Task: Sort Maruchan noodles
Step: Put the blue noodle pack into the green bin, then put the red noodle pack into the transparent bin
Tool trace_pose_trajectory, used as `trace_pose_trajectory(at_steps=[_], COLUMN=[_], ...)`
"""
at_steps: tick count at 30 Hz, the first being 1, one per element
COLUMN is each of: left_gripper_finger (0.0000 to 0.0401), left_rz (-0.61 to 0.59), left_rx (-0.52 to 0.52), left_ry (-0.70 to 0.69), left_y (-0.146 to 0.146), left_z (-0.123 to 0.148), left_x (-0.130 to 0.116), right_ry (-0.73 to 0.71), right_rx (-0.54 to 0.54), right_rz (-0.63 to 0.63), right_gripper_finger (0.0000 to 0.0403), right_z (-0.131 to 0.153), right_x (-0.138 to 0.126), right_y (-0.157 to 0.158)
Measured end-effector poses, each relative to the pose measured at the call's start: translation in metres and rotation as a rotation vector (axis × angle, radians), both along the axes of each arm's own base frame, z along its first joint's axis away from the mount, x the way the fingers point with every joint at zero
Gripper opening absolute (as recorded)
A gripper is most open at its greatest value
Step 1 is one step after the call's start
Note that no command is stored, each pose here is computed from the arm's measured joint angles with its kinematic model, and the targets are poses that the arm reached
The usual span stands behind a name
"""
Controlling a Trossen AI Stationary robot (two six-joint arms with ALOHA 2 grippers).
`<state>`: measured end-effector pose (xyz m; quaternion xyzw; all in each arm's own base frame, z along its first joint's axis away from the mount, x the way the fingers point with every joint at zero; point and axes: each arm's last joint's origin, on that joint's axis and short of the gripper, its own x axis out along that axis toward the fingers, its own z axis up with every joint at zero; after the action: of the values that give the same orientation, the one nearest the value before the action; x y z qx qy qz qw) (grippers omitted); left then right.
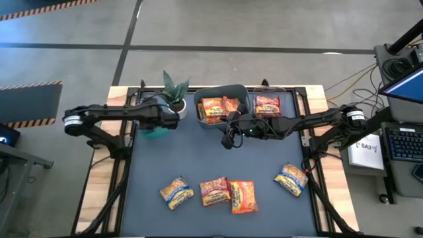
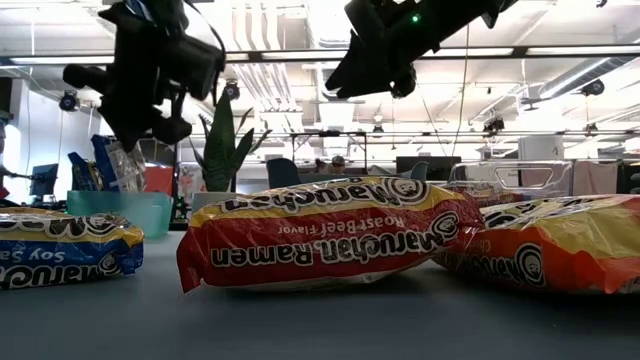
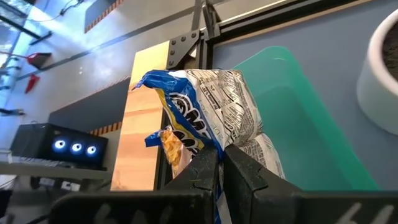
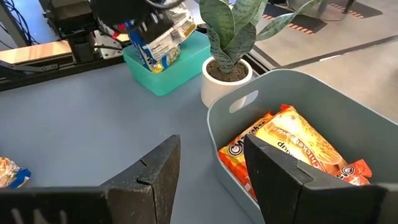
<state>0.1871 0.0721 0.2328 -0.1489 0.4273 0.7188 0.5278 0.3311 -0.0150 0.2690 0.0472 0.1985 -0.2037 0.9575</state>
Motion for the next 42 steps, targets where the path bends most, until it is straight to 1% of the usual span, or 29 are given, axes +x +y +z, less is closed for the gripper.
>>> trace_pose_trajectory(at_steps=[7, 14, 25, 30, 33, 36, 39, 42], left_gripper_finger=[0.0, 0.0003, 0.0056, 0.0073, 0.0078, 0.0078, 0.0076, 0.0074], left_rz=[0.046, 0.072, 0.071, 0.069, 0.037, -0.006, -0.104, -0.247], left_rx=[-0.022, -0.035, -0.037, -0.038, -0.077, -0.083, -0.031, 0.045], left_ry=[0.056, 0.082, 0.085, 0.086, 0.12, 0.122, 0.035, -0.08], left_y=[0.01, 0.016, 0.017, 0.016, 0.012, 0.001, -0.017, -0.039], left_z=[-0.012, -0.019, -0.02, -0.02, -0.015, 0.001, 0.02, 0.035], left_x=[0.005, 0.007, 0.007, 0.007, 0.005, 0.003, 0.004, 0.005], right_ry=[0.015, 0.017, 0.017, 0.017, 0.019, 0.019, 0.019, 0.015], right_rx=[-0.001, -0.006, -0.006, -0.007, -0.011, -0.011, -0.011, -0.002], right_rz=[0.001, 0.003, 0.004, 0.003, 0.006, 0.006, 0.006, 0.002], right_gripper_finger=[0.0162, 0.0162, 0.0162, 0.0162, 0.0162, 0.0162, 0.0162, 0.0162], right_z=[-0.001, -0.001, -0.001, -0.001, -0.001, -0.001, -0.001, -0.001], right_x=[-0.001, -0.001, -0.001, -0.001, -0.001, -0.001, -0.001, -0.001], right_y=[0.0, 0.0, 0.0, 0.0, 0.0, 0.0, 0.0, 0.0])
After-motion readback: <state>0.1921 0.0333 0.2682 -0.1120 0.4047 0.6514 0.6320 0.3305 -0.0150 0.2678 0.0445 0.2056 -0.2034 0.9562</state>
